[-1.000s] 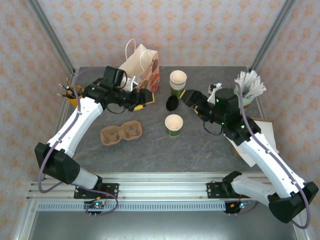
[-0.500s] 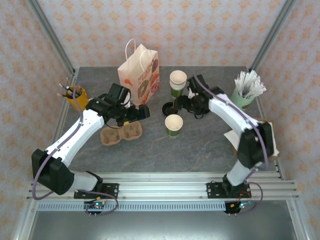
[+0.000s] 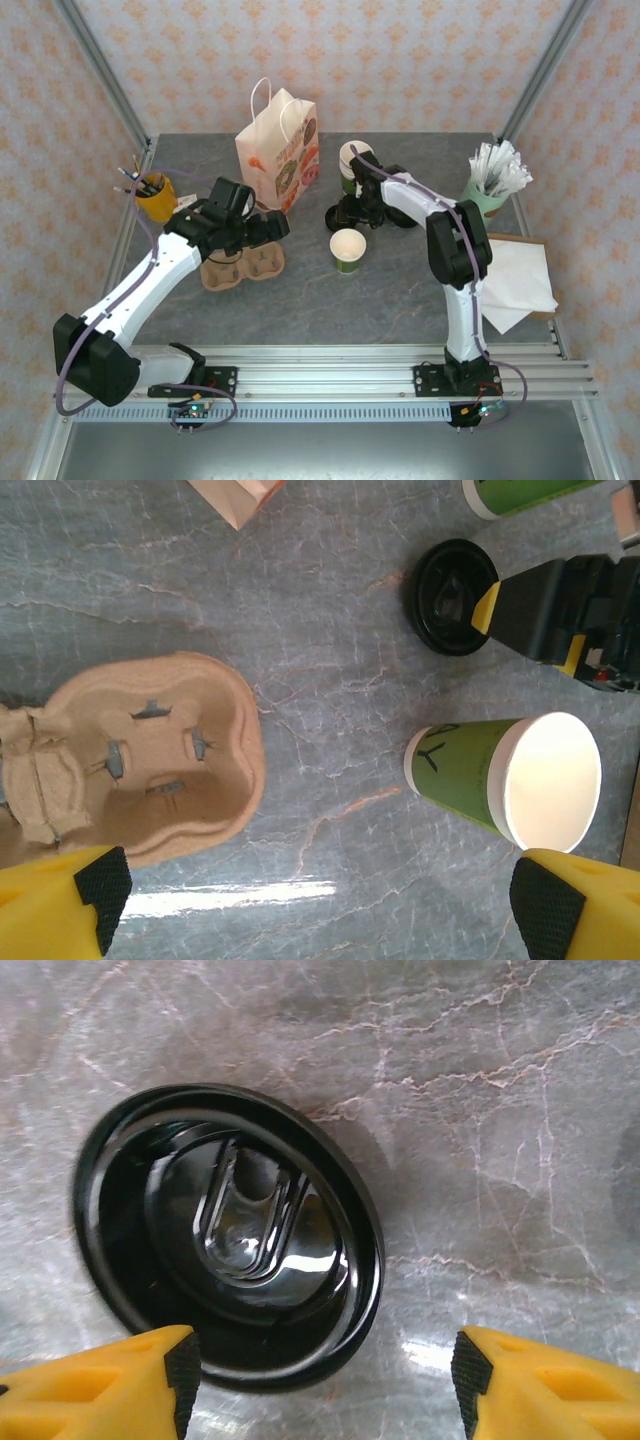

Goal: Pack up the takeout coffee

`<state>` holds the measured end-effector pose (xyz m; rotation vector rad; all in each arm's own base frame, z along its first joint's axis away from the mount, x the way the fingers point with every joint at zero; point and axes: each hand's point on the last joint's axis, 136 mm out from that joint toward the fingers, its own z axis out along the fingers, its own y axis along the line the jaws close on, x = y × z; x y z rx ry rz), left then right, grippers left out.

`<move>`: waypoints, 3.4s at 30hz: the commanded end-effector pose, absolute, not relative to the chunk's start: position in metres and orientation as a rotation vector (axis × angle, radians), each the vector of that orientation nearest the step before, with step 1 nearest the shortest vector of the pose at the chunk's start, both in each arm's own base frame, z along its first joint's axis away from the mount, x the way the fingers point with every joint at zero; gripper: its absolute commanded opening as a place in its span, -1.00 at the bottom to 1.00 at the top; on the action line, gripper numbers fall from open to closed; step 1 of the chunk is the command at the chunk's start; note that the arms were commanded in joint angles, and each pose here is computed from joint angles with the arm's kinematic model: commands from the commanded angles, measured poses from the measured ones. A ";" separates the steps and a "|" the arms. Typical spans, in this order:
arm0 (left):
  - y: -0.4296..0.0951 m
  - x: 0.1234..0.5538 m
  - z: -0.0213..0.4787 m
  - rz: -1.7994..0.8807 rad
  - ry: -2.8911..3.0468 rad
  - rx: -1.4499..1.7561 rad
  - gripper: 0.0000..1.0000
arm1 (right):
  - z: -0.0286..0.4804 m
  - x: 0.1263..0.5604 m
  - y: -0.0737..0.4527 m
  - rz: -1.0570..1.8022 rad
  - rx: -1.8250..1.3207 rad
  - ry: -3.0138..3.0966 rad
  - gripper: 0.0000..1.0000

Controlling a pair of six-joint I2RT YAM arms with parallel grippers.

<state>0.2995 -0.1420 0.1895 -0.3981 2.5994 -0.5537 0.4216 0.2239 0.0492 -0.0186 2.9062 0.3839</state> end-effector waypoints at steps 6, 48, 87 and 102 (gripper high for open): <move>-0.133 0.300 0.179 -0.477 2.600 -0.412 1.00 | 0.033 0.427 0.222 0.191 -0.036 2.864 -0.16; -0.197 0.288 0.315 -0.823 2.324 0.137 1.00 | 0.290 0.288 0.154 0.369 -0.239 1.947 -1.00; -0.254 0.173 0.485 -1.252 1.571 1.213 0.20 | 0.522 0.168 0.269 0.091 -1.119 0.528 -1.00; -0.260 0.159 0.483 -1.406 1.489 1.325 -0.23 | 0.522 0.174 0.282 0.177 -1.099 0.546 -1.00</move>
